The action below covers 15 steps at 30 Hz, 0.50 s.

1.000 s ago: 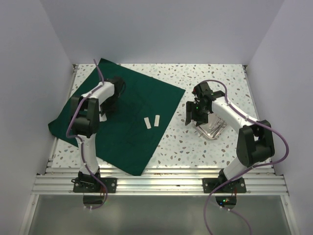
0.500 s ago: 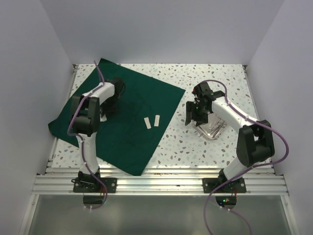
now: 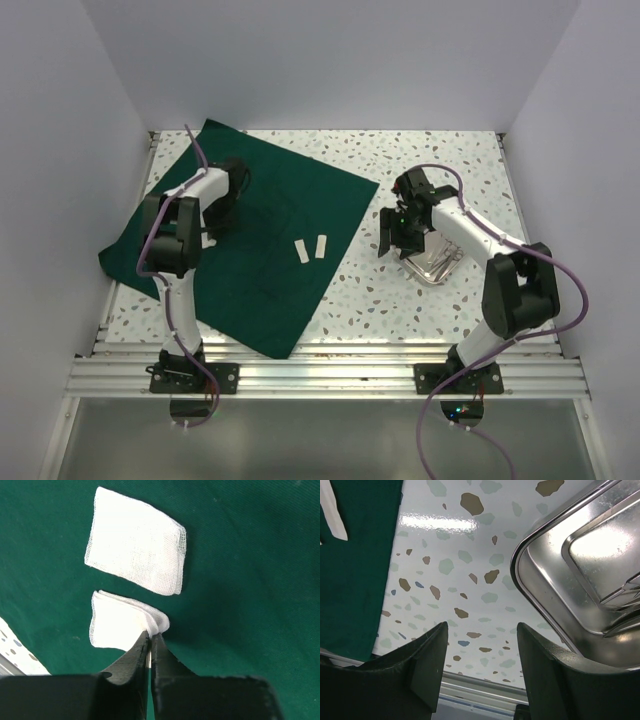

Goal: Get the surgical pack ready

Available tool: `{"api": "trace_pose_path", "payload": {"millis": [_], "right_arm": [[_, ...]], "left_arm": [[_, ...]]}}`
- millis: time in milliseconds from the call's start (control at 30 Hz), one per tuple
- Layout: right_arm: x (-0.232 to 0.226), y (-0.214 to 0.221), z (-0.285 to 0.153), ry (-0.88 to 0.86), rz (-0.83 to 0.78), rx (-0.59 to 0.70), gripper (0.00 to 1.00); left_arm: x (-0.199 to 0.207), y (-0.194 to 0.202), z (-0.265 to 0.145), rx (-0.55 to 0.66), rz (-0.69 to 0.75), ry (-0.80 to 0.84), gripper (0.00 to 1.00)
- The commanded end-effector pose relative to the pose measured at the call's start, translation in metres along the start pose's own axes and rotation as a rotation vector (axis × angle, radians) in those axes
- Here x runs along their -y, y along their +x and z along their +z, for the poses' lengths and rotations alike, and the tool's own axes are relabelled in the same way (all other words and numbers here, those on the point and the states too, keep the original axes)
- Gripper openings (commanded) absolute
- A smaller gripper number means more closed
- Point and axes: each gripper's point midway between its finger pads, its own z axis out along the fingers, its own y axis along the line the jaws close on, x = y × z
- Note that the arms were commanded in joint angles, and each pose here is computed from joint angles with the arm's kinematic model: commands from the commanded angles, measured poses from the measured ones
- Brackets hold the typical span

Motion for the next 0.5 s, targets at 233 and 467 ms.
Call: {"api": "trace_pose_path", "payload": {"millis": [233,467], "right_arm": [[-0.026,-0.013,-0.012,-0.129,-0.077,0.03,0.63],[-0.081,-0.012,-0.032,-0.277,-0.257,0.082,0.69]], "left_arm": [[-0.004,-0.025,-0.044,0.056,-0.075,0.128,0.0],[0.003,-0.023,-0.129,0.011,-0.23,0.43,0.0]]}}
